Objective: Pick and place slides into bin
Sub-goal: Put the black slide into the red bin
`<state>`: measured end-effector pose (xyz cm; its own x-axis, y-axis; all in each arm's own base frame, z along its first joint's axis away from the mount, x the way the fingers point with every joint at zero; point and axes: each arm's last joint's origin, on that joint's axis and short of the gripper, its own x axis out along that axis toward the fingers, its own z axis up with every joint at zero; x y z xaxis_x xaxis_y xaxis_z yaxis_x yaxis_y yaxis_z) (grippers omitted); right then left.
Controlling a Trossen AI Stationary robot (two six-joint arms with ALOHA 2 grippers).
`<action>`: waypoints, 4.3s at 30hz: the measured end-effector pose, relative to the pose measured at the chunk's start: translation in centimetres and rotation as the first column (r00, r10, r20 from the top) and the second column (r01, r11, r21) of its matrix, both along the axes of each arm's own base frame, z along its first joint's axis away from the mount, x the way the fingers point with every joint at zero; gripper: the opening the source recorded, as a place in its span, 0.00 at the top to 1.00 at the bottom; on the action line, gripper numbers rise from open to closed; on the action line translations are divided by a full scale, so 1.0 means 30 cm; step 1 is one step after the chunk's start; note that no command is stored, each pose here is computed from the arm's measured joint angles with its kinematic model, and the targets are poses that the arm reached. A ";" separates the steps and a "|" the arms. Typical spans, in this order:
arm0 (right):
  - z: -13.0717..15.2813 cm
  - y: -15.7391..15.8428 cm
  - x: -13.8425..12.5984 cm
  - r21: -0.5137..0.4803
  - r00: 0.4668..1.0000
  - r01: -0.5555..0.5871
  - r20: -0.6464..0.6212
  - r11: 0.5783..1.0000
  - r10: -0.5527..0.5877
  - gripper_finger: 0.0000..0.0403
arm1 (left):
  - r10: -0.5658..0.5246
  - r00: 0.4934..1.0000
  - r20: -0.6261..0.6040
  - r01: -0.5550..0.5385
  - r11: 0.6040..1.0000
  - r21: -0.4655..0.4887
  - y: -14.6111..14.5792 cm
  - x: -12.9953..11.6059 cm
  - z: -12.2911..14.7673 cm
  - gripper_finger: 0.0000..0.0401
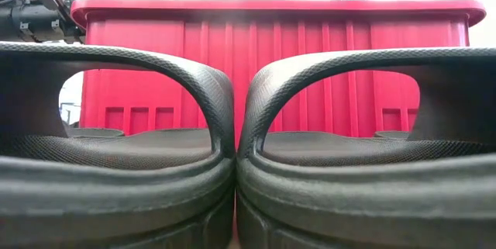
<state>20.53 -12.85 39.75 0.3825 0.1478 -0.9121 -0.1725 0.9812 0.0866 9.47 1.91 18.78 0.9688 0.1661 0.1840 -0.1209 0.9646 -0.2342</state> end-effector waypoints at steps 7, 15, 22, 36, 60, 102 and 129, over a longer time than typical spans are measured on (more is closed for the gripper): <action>-0.196 -0.059 0.062 0.129 0.981 -0.014 -0.190 0.992 0.039 0.99 | 0.000 1.000 0.000 0.000 1.000 0.001 0.000 0.000 0.000 0.94; -0.302 -0.114 0.098 0.253 0.980 0.031 -0.196 0.967 0.020 1.00 | 0.005 1.000 -0.006 -0.004 1.000 0.031 0.000 0.000 0.000 0.94; -0.346 -0.167 0.116 0.233 0.977 0.062 -0.211 0.971 -0.012 1.00 | 0.002 1.000 -0.005 -0.002 1.000 0.019 0.000 0.000 -0.001 0.94; -0.472 -0.254 0.128 0.314 0.959 0.026 -0.275 0.949 0.065 1.00 | 0.000 1.000 -0.004 0.000 1.000 0.012 0.000 0.000 -0.001 0.94; -0.663 -0.266 0.034 0.378 0.939 0.122 -0.342 0.918 0.016 1.00 | 0.017 1.000 -0.006 -0.017 1.000 0.014 0.001 0.000 -0.002 0.94; -0.633 -0.289 0.030 0.193 0.922 0.194 -0.371 0.962 -0.111 0.68 | 0.022 1.000 -0.008 -0.022 0.999 0.031 0.001 0.000 -0.001 0.94; -0.686 -0.207 0.250 0.066 0.958 0.203 -0.217 0.977 -0.185 1.00 | 0.019 1.000 -0.002 -0.019 1.000 0.001 0.002 0.000 -0.001 0.94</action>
